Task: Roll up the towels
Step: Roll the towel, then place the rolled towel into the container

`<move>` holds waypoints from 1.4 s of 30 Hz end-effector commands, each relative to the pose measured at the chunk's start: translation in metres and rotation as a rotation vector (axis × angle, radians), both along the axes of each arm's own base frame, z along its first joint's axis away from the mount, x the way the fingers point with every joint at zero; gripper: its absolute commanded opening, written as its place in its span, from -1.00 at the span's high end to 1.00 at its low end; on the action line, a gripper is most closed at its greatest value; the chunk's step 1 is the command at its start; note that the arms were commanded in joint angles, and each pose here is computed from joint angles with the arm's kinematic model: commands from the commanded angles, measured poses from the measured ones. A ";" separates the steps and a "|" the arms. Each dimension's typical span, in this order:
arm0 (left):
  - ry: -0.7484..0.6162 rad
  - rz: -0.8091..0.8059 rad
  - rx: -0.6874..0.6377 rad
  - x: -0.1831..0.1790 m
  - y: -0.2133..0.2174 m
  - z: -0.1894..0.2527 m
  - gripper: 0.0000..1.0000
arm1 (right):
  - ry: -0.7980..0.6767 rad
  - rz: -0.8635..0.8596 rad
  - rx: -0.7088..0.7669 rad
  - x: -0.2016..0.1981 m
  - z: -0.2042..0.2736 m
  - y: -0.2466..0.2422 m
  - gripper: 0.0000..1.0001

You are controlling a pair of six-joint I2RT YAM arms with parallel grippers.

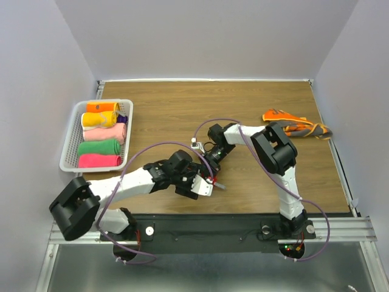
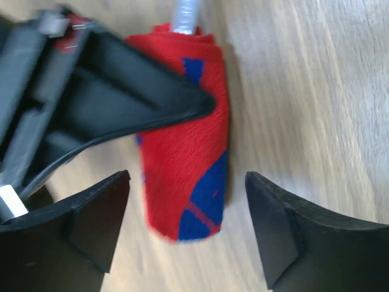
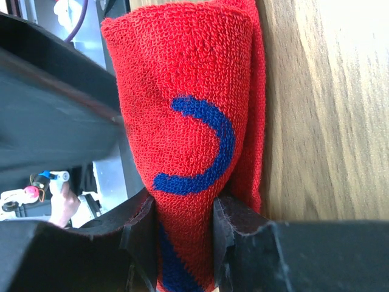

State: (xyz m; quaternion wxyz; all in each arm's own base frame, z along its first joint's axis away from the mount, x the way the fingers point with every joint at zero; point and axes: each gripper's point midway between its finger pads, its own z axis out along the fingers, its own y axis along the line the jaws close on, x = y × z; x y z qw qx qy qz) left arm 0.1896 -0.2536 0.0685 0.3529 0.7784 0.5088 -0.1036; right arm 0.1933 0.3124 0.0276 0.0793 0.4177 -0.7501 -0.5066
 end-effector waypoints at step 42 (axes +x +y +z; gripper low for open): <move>-0.015 0.128 0.022 0.023 -0.011 -0.024 0.13 | -0.165 -0.049 -0.189 0.025 -0.035 -0.019 0.46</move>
